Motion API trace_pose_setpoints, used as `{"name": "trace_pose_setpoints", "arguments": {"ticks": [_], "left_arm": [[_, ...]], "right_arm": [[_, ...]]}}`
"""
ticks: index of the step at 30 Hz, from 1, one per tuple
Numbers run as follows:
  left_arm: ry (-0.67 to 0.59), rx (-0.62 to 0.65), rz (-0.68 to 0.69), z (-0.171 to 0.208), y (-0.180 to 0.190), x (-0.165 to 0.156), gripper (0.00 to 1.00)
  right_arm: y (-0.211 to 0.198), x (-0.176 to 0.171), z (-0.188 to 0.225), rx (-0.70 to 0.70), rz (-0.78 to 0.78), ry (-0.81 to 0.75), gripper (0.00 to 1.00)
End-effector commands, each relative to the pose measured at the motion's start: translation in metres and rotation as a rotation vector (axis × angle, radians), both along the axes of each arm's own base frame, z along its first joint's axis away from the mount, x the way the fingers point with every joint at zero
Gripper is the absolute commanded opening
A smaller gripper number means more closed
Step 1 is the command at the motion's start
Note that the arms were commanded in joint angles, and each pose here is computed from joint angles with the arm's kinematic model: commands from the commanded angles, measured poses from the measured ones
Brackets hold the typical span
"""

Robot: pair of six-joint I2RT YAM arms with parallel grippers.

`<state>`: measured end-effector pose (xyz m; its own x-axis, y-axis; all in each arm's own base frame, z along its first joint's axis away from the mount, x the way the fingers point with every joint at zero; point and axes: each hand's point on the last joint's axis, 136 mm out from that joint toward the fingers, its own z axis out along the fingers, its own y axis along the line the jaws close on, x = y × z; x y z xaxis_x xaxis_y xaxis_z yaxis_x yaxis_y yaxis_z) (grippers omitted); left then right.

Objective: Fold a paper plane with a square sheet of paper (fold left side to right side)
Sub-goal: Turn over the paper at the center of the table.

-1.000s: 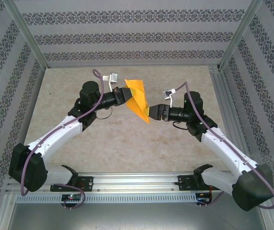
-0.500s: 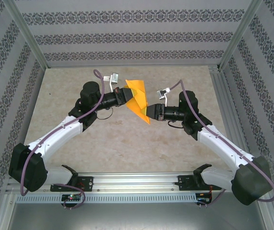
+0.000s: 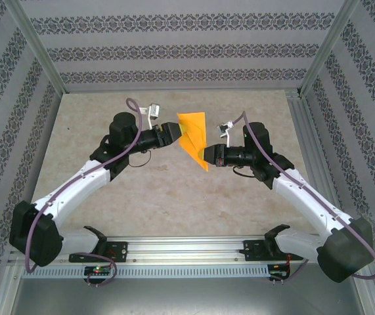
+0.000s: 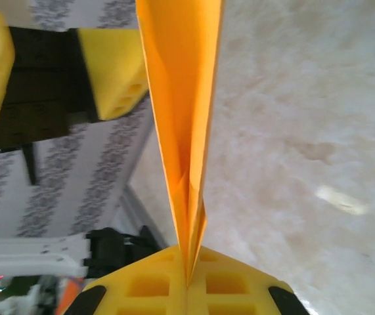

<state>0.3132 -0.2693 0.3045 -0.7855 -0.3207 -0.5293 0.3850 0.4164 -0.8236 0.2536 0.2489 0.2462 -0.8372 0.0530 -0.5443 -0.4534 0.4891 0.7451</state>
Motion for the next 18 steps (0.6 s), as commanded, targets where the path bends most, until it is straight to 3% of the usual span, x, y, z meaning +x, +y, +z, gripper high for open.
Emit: {"name": "trace_pose_setpoints", "arguments": {"ticks": [1, 5, 8, 14, 18], "left_arm": [[-0.019, 0.216, 0.171, -0.011, 0.051, -0.002, 0.72], [0.019, 0.488, 0.428, -0.031, 0.118, -0.007, 0.77], [0.072, 0.604, 0.604, -0.044, 0.16, -0.015, 0.78], [0.105, 0.599, 0.736, -0.057, 0.187, -0.024, 0.81], [0.116, 0.6, 0.739, -0.061, 0.189, -0.024, 0.82]], "right_arm": [[-0.031, 0.007, -0.027, -0.31, -0.118, -0.039, 0.01], [-0.071, 0.013, -0.058, -0.78, -0.265, -0.09, 0.0], [-0.096, 0.017, -0.08, -1.145, -0.318, -0.114, 0.01], [-0.092, 0.02, -0.111, -1.673, -0.272, -0.199, 0.01], [-0.066, 0.026, -0.14, -1.834, -0.185, -0.242, 0.01]]}}
